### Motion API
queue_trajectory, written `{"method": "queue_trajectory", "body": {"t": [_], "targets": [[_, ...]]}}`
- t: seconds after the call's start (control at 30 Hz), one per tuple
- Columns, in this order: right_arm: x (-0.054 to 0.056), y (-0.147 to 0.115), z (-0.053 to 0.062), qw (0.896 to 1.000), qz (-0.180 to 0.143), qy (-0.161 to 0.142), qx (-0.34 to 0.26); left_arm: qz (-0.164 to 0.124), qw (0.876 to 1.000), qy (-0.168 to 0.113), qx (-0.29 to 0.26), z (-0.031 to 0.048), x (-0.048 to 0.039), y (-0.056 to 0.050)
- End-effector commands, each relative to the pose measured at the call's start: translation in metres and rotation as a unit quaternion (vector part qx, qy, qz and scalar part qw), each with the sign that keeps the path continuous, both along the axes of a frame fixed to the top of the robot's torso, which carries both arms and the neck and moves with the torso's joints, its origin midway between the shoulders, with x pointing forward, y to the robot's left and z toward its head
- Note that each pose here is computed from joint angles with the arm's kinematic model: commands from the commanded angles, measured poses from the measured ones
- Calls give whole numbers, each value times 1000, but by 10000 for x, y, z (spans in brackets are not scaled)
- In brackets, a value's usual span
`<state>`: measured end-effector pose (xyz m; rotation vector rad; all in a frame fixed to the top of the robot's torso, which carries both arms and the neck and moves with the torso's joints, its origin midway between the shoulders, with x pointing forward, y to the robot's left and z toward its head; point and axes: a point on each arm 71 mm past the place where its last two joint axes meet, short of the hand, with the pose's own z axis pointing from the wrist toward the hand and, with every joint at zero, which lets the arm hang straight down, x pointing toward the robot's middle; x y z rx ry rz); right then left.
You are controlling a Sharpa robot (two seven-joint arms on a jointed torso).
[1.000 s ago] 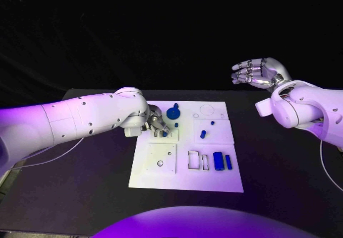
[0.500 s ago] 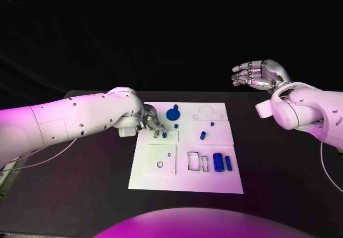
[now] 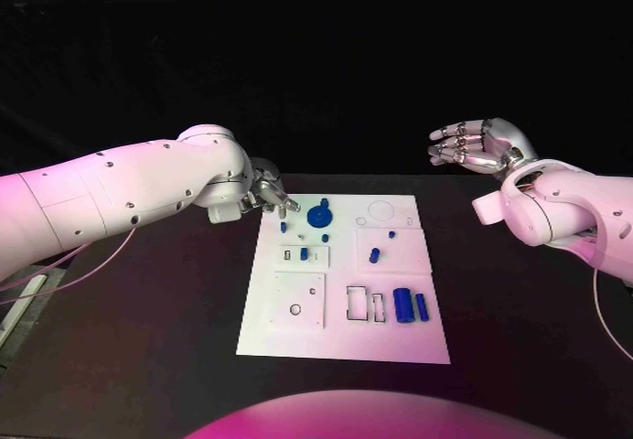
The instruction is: Assemble the parts on the task board
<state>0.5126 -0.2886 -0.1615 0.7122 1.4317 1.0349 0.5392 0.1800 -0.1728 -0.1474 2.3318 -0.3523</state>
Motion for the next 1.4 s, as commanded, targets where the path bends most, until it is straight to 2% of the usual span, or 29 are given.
{"method": "queue_trajectory", "body": {"t": [0.03,0.2,0.37,0.47,0.73,0.87,1.03,1.4], "targets": [[-3,15,0,1000,9,-4,-2,-6,999,-26,25,72,105,48],[-3,21,-3,1000,10,-4,-2,-8,998,-37,56,101,207,104],[-5,30,-11,1000,11,-3,-3,-10,997,-27,78,46,269,120],[-6,39,-14,1000,13,-4,-4,-8,996,-17,83,-20,286,125],[-11,68,-23,1000,17,-4,-4,0,996,9,89,-279,284,120],[-12,74,-25,1000,18,-4,-4,6,996,15,83,-352,278,112],[-12,83,-26,1000,19,-4,-3,9,997,20,77,-396,270,97],[-7,99,-32,1000,20,-3,-3,13,997,19,68,-412,268,73]]}}
